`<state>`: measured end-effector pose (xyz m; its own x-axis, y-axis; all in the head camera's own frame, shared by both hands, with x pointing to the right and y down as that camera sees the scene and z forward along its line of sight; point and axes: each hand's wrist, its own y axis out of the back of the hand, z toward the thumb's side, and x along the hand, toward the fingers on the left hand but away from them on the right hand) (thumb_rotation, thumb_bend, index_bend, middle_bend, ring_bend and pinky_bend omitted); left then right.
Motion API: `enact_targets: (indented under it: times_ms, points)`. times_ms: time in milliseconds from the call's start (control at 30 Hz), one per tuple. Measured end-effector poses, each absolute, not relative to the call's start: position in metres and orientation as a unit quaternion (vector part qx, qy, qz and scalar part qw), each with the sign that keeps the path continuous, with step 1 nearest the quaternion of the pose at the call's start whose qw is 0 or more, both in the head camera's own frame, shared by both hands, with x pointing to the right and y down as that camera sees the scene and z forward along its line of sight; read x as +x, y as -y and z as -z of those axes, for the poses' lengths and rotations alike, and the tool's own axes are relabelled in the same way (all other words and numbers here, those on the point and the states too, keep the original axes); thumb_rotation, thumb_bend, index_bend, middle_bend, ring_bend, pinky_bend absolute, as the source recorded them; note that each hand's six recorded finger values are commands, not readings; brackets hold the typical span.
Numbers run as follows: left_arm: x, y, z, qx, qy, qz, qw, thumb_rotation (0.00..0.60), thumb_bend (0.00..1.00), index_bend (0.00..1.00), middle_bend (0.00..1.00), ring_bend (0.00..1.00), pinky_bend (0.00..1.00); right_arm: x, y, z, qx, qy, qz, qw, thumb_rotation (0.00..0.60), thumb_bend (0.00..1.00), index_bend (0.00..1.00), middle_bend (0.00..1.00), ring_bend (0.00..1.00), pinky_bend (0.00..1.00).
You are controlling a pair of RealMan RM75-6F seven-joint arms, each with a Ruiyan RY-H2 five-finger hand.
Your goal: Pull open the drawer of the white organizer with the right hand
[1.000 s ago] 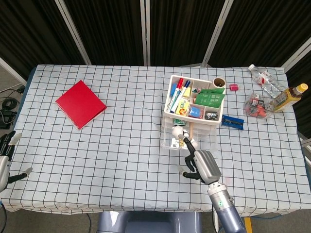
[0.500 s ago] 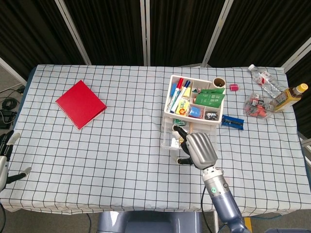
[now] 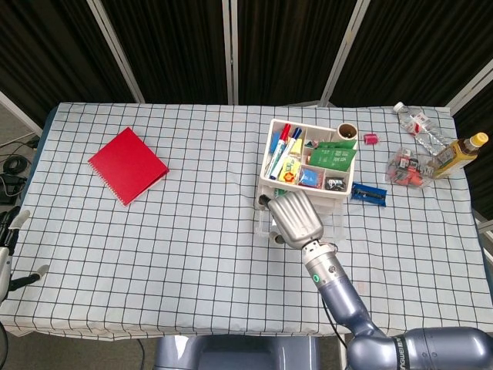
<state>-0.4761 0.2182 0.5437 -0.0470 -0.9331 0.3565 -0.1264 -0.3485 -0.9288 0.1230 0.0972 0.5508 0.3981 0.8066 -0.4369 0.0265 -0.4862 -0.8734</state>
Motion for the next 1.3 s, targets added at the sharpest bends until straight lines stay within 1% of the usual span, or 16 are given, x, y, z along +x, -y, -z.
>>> enact_targets:
  times_ms: [167, 333, 433, 633, 733, 933, 1300]
  points:
    - [-0.476, -0.218, -0.544, -0.592, -0.447, 0.570, 0.354, 0.600, 0.00, 0.00, 0.00, 0.00, 0.00, 0.121, -0.091, -0.556, -0.704, 0.272, -0.479, 0.449, 0.600, 0.05, 0.52, 1.00, 1.00, 0.86]
    - [-0.476, -0.218, -0.545, -0.592, -0.446, 0.570, 0.354, 0.600, 0.00, 0.00, 0.00, 0.00, 0.00, 0.121, -0.089, -0.556, -0.694, 0.259, -0.483, 0.467, 0.600, 0.07, 0.53, 1.00, 1.00, 0.86]
    - [-0.476, -0.218, -0.545, -0.592, -0.446, 0.570, 0.354, 0.600, 0.00, 0.00, 0.00, 0.00, 0.00, 0.121, -0.088, -0.556, -0.690, 0.247, -0.485, 0.477, 0.600, 0.07, 0.52, 1.00, 1.00, 0.86]
    - [-0.475, -0.218, -0.545, -0.592, -0.445, 0.570, 0.355, 0.600, 0.00, 0.00, 0.00, 0.00, 0.00, 0.118, -0.087, -0.556, -0.674, 0.210, -0.488, 0.514, 0.600, 0.06, 0.44, 1.00, 1.00, 0.86]
    - [-0.475, -0.218, -0.545, -0.592, -0.445, 0.570, 0.355, 0.600, 0.00, 0.00, 0.00, 0.00, 0.00, 0.116, -0.087, -0.556, -0.664, 0.193, -0.490, 0.531, 0.600, 0.06, 0.42, 1.00, 1.00, 0.86]
    - [-0.476, -0.218, -0.546, -0.591, -0.446, 0.572, 0.354, 0.600, 0.00, 0.00, 0.00, 0.00, 0.00, 0.117, -0.084, -0.559, -0.633, 0.160, -0.505, 0.565, 0.600, 0.06, 0.42, 1.00, 1.00, 0.86]
    - [-0.476, -0.218, -0.546, -0.590, -0.445, 0.573, 0.353, 0.600, 0.00, 0.00, 0.00, 0.00, 0.00, 0.123, -0.084, -0.569, -0.623, 0.127, -0.515, 0.575, 0.600, 0.06, 0.45, 1.00, 1.00, 0.86]
